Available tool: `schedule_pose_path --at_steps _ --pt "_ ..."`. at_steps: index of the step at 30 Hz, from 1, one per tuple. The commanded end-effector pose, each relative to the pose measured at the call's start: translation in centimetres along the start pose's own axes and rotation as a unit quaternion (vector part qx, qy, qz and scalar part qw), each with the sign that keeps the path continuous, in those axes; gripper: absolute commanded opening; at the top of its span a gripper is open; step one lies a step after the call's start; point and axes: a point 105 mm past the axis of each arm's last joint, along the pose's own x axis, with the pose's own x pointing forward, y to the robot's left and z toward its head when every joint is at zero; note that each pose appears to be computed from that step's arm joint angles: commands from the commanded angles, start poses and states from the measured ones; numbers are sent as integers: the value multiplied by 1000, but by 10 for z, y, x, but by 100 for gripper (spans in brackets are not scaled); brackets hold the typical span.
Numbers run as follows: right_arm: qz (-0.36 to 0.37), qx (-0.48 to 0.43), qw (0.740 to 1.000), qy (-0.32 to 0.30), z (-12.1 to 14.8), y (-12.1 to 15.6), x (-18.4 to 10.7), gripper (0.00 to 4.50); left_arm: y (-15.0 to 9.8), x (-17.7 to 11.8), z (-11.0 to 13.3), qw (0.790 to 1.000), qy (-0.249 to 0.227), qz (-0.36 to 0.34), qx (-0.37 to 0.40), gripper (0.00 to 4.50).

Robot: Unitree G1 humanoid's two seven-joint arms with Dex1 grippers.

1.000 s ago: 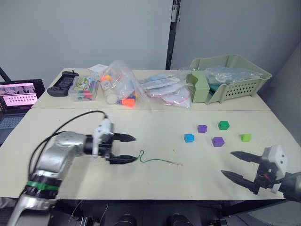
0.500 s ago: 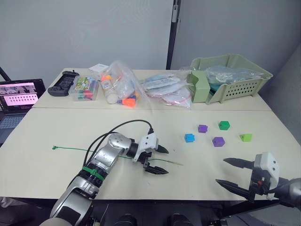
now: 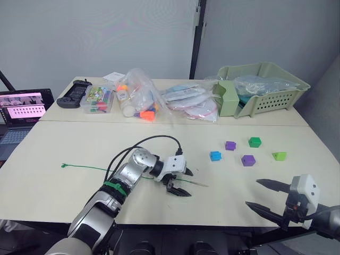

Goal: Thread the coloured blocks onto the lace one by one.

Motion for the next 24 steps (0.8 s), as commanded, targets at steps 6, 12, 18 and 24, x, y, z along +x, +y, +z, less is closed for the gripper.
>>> schedule_pose_path --at_steps 6,12,18,24 --pt "-10 -25 1000 -15 10 1 -1 450 -3 15 -15 999 32 -7 -19 105" --pt "-14 -23 1000 -17 9 2 -1 450 -1 20 -21 999 42 0 -24 2" --pt "-17 -20 1000 -17 7 2 -1 450 0 17 -19 999 36 6 -19 2" --pt "-61 4 998 -32 2 -1 -1 450 2 -18 -7 1000 25 18 -2 2"
